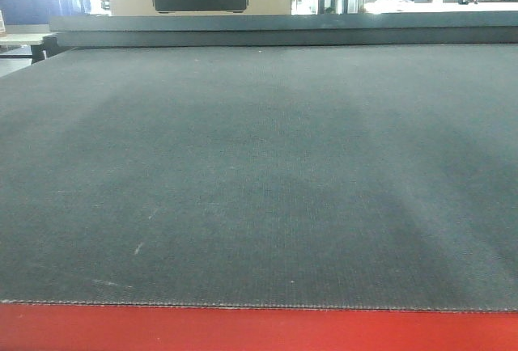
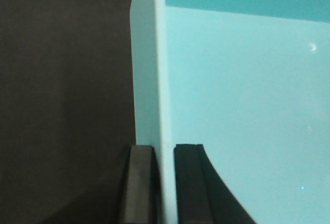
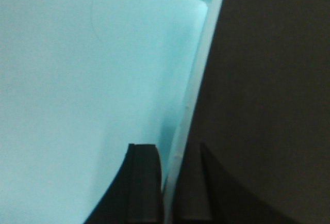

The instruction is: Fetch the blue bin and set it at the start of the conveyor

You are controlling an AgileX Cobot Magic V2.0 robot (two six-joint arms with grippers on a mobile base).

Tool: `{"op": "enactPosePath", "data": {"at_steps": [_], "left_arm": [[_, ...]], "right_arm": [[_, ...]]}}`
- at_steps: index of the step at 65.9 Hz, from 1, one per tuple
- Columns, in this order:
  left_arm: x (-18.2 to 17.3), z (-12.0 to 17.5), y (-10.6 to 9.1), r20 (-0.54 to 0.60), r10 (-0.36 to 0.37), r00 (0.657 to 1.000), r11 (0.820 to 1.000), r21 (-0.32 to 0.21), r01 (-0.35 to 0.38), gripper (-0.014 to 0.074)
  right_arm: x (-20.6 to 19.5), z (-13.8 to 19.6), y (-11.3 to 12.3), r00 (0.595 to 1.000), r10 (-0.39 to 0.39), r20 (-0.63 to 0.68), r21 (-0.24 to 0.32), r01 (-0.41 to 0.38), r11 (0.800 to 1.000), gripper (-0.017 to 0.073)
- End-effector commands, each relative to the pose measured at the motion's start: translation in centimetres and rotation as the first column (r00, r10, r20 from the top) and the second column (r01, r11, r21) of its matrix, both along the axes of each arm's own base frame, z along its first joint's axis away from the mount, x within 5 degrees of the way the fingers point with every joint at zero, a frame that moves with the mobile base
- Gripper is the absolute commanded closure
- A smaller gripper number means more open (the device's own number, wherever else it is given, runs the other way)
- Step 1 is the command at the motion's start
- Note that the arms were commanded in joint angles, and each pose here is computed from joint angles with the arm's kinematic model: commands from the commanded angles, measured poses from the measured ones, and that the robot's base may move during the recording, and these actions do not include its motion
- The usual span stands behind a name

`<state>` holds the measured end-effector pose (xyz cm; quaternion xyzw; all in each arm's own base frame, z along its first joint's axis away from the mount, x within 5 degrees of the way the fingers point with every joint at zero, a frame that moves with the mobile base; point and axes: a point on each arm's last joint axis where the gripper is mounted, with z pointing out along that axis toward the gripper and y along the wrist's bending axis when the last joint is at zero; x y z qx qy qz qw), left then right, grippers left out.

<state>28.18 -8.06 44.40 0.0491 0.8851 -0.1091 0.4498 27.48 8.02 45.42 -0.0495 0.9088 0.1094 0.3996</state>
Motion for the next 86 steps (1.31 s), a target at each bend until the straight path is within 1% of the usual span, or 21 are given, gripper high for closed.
{"op": "enactPosePath", "data": {"at_steps": [1, 14, 24, 38, 42, 46, 47, 50, 52, 54, 55, 57, 58, 60, 61, 63, 64, 65, 78, 83, 86], "left_arm": [[0.2, -1.4, -0.1, -0.036, 0.003, 0.999, 1.0, -0.01, -0.004, 0.0705], [1.8, -7.5, -0.6, -0.093, 0.009, 0.996, 1.0, -0.004, -0.01, 0.0705], [3.0, -11.8, -0.9, -0.186, 0.011, 0.982, 1.0, 0.028, -0.006, 0.0705], [4.5, -14.8, -1.3, -0.268, 0.015, 0.963, 0.998, 0.059, 0.001, 0.0702], [4.6, -15.2, -1.4, -0.283, 0.016, 0.959, 0.998, 0.063, 0.002, 0.0676], [4.6, -15.3, -1.3, -0.293, 0.017, 0.956, 0.998, 0.068, 0.003, 0.061], [4.5, -15.3, -1.3, -0.297, 0.017, 0.955, 0.998, 0.07, 0.004, 0.0577], [4.5, -15.4, -1.3, -0.301, 0.017, 0.953, 0.997, 0.079, 0.007, 0.0508], [4.5, -15.4, -1.2, -0.306, 0.017, 0.952, 0.996, 0.086, 0.01, 0.0426], [4.4, -15.4, -1.2, -0.31, 0.017, 0.95, 0.996, 0.087, 0.01, 0.037], [4.4, -15.5, -1.2, -0.313, 0.017, 0.95, 0.996, 0.087, 0.011, 0.0331], [4.4, -15.5, -1.2, -0.316, 0.018, 0.949, 0.996, 0.088, 0.011, 0.0225], [4.4, -15.5, -1.2, -0.316, 0.018, 0.949, 0.996, 0.088, 0.011, 0.0202], [4.3, -15.5, -1.2, -0.321, 0.018, 0.947, 0.996, 0.09, 0.012, 0.0115], [4.3, -15.5, -1.2, -0.324, 0.018, 0.946, 0.996, 0.09, 0.012, 0.0049], [4.2, -15.5, -1.2, -0.328, 0.018, 0.944, 0.996, 0.092, 0.013, -0.0034], [4.2, -15.4, -1.2, -0.329, 0.018, 0.944, 0.996, 0.092, 0.013, -0.0031], [4.1, -15.4, -1.2, -0.331, 0.018, 0.943, 0.996, 0.093, 0.013, -0.0025], [2.5, -12.8, -0.7, -0.28, 0.014, 0.96, 0.997, 0.082, 0.01, 0.0106], [1.4, -11.2, -0.3, -0.239, 0.011, 0.971, 0.997, 0.079, 0.008, 0.0158], [0.7, -10.2, 0.0, -0.209, 0.013, 0.978, 0.995, 0.096, 0.007, 0.0199]], "right_arm": [[0.8, -1.3, -0.6, 1.0, -0.011, -0.016, -0.09, 0.009, 0.996, 0.0711], [3.3, -7.7, 0.1, 0.988, -0.012, -0.154, -0.128, -0.008, 0.992, 0.0711], [4.7, -12.1, 0.5, 0.977, -0.013, -0.211, -0.143, -0.018, 0.99, 0.0711], [6.4, -15.4, 1.0, 0.965, -0.015, -0.264, -0.156, -0.027, 0.987, 0.071], [6.6, -15.9, 1.0, 0.961, -0.016, -0.276, -0.159, -0.029, 0.987, 0.071], [6.7, -16.1, 1.1, 0.958, -0.017, -0.285, -0.162, -0.031, 0.986, 0.0684], [6.7, -16.1, 1.1, 0.958, -0.017, -0.287, -0.162, -0.031, 0.986, 0.067], [6.7, -16.1, 1.1, 0.957, -0.017, -0.289, -0.163, -0.031, 0.986, 0.0593], [6.7, -16.2, 1.0, 0.957, -0.017, -0.29, -0.163, -0.031, 0.986, 0.0549], [6.6, -16.2, 1.0, 0.956, -0.018, -0.293, -0.164, -0.032, 0.986, 0.0459], [6.6, -16.2, 1.0, 0.955, -0.018, -0.295, -0.164, -0.032, 0.986, 0.0439], [6.6, -16.1, 1.0, 0.954, -0.018, -0.298, -0.165, -0.033, 0.986, 0.0354], [6.6, -16.1, 1.0, 0.954, -0.019, -0.3, -0.166, -0.033, 0.986, 0.0309], [6.5, -16.1, 1.0, 0.952, -0.019, -0.305, -0.167, -0.034, 0.985, 0.0191], [6.6, -16.1, 1.0, 0.952, -0.019, -0.304, -0.167, -0.033, 0.985, 0.0167], [6.5, -16.0, 1.0, 0.953, -0.019, -0.304, -0.166, -0.033, 0.985, 0.0074], [6.4, -16.0, 1.0, 0.953, -0.019, -0.301, -0.166, -0.033, 0.986, 0.001], [6.4, -15.9, 1.0, 0.953, -0.019, -0.301, -0.166, -0.033, 0.986, -0.0025], [5.3, -13.6, 0.5, 0.971, -0.02, -0.237, -0.157, -0.018, 0.988, 0.0012], [4.5, -12.1, -0.3, 0.979, -0.033, -0.199, -0.147, 0.003, 0.989, 0.0054], [4.0, -11.2, -0.9, 0.984, -0.047, -0.174, -0.14, 0.022, 0.99, 0.0106]]}}
